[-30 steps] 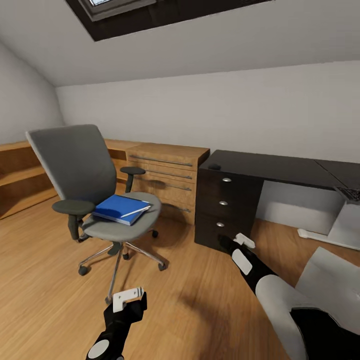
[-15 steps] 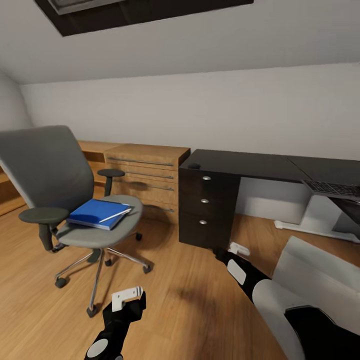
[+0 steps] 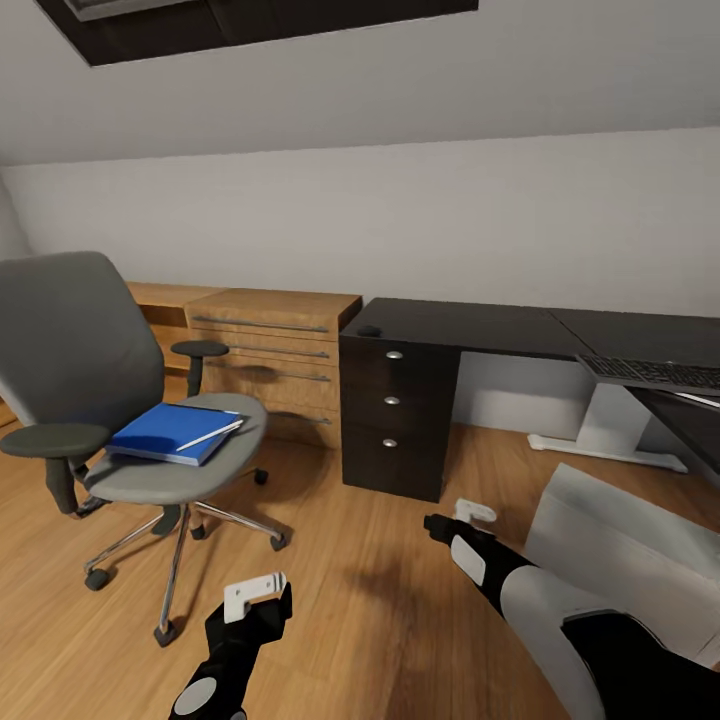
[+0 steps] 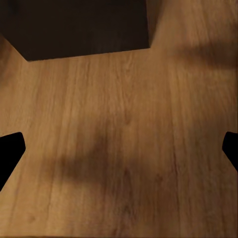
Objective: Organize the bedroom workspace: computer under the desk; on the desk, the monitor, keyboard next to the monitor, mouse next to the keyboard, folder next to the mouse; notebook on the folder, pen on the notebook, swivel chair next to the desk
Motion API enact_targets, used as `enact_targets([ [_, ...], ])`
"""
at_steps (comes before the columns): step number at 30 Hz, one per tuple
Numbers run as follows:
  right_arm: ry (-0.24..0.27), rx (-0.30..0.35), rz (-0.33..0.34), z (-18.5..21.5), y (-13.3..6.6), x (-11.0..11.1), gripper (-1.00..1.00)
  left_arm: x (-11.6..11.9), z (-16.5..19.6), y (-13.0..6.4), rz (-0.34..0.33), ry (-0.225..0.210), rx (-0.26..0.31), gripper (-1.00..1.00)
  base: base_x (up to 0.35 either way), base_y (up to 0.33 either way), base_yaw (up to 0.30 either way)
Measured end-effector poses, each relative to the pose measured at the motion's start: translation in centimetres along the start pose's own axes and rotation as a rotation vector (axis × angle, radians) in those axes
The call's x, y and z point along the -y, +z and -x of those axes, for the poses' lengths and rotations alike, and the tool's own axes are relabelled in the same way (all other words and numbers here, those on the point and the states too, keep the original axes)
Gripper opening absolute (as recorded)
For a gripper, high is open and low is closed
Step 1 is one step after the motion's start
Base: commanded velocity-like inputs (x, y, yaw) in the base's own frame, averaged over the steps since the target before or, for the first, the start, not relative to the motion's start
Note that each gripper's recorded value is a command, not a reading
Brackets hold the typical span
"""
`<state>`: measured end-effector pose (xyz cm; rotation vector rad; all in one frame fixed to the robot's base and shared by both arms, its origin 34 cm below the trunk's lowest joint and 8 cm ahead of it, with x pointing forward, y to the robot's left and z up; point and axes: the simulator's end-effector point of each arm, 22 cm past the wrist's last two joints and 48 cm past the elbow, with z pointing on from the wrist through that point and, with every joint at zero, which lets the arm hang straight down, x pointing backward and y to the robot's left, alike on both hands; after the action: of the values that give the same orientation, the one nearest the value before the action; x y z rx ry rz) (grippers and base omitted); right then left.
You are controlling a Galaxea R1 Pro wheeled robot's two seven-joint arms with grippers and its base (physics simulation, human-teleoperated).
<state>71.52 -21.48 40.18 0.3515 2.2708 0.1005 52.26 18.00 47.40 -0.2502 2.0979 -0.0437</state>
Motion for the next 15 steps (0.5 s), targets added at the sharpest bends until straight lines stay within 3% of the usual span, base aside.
enact_targets([
  [7,-0.015,0.002,0.0,-0.02,0.01,0.01,1.0,0.03,0.06,-0.02,0.0,0.001,0.002,1.0,0.0,0.013,-0.003],
  [15,-0.011,0.028,0.0,0.5,0.0,-0.01,1.0,0.07,0.13,-0.04,-0.001,0.001,0.004,1.0,0.0,0.234,-0.036],
])
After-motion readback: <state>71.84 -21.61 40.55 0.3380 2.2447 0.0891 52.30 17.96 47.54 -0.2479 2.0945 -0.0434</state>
